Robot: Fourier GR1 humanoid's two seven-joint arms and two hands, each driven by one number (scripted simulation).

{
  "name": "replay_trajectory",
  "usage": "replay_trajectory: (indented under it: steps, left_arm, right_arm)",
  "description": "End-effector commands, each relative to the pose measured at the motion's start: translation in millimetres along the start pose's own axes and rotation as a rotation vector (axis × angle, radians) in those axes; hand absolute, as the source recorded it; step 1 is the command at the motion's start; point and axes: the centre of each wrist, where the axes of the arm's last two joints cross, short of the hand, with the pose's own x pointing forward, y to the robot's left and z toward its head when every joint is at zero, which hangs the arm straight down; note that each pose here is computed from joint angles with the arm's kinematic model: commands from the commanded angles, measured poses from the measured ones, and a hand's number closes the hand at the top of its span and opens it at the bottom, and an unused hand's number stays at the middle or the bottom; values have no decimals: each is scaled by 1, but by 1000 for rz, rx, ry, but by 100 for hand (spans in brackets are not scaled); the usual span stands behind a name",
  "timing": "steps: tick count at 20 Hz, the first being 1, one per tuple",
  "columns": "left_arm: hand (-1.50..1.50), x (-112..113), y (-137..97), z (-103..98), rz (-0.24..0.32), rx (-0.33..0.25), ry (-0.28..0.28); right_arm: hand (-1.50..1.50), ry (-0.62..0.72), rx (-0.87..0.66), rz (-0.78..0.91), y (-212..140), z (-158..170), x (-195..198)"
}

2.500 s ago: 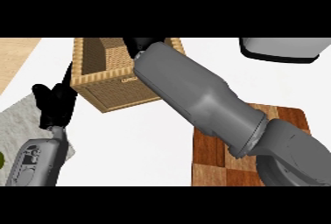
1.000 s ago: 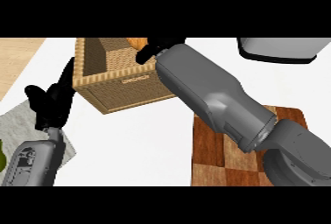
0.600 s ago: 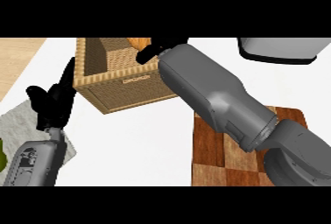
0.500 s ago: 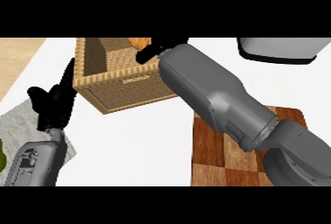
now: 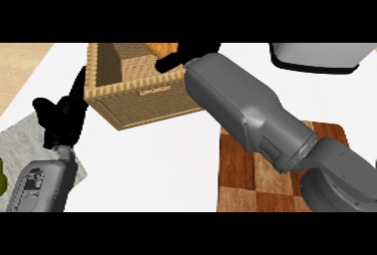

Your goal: Pick the croissant from the cutting board and place it in the basket

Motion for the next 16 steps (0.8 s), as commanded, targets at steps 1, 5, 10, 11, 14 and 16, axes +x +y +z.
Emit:
replay_trajectory:
  steps: [1,5,10,11,14,16]
  left_arm:
    - [0,2,8,0,3,-10,-10]
    - [0,2,2,0,-7,-3,14]
    - [0,-6,-3,8,-9,8,12]
    - [0,4,-5,5,15,2,9]
    - [0,-3,26,2,-15,41,18]
    - [0,-10,11,7,-12,35,33]
  right_arm:
    - [150,114,54,52,28,4,-3]
    - [-150,67,-38,-93,30,2,-6]
    - [-150,45,-131,-301,22,9,2]
    - [-150,60,-135,-337,14,9,6]
    - [-150,80,-178,-480,-5,11,14]
    - [-150,123,-208,-595,-2,13,13]
